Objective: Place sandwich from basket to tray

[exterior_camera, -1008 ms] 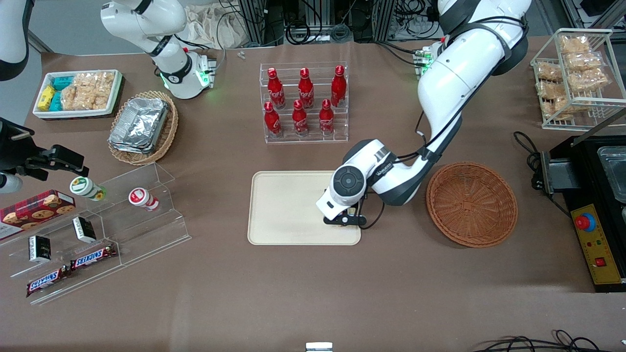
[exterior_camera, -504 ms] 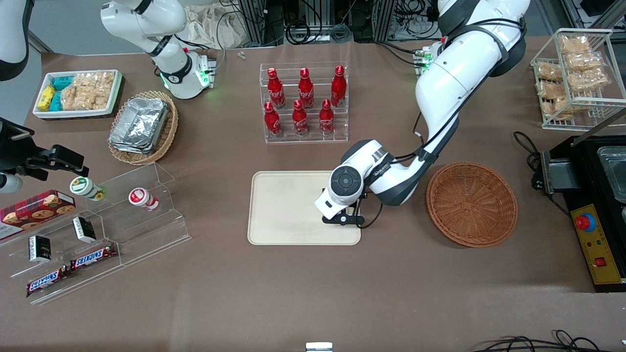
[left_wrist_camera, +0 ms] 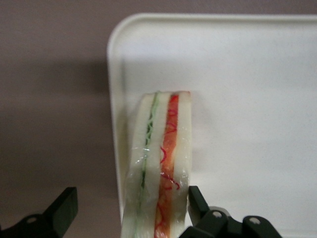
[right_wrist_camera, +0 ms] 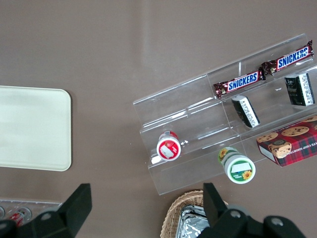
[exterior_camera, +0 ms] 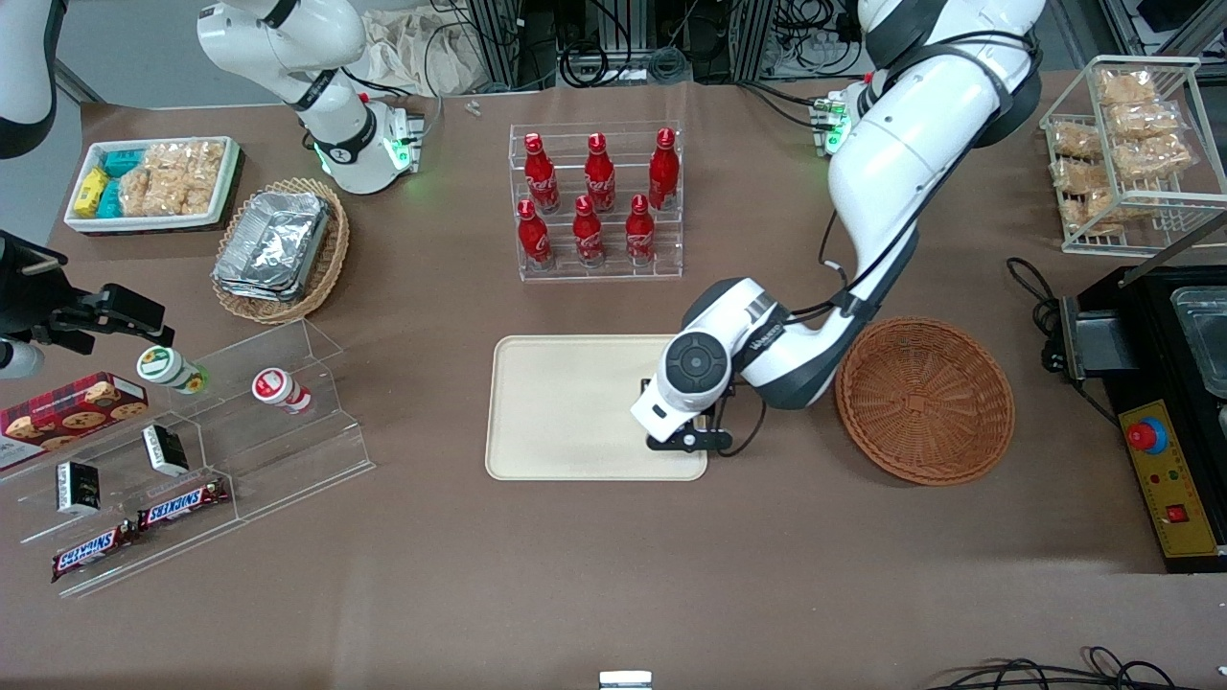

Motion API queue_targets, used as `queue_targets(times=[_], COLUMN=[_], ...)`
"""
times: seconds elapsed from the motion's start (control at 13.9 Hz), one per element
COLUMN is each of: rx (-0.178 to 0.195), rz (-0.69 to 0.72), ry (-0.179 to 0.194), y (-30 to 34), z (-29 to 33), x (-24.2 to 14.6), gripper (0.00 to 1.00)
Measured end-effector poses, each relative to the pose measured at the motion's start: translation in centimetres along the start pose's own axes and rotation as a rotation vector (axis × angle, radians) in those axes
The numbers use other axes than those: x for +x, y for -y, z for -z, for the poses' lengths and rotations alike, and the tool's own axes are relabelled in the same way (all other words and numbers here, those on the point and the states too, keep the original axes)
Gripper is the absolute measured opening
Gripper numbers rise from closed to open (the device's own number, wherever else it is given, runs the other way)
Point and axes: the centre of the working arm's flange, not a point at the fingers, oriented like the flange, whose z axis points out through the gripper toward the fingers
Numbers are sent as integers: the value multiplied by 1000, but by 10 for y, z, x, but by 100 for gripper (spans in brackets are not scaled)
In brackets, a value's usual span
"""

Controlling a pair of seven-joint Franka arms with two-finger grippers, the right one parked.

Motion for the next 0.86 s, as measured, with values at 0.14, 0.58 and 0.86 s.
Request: queue_targets(times=[0.14, 0.58, 0.86], rx=[18, 15, 50], rz=[39, 180, 125], ry=[-7, -68, -47], y=[24, 114, 163], z=[50, 189, 210], x=[2, -5, -2], gripper=[100, 100, 100])
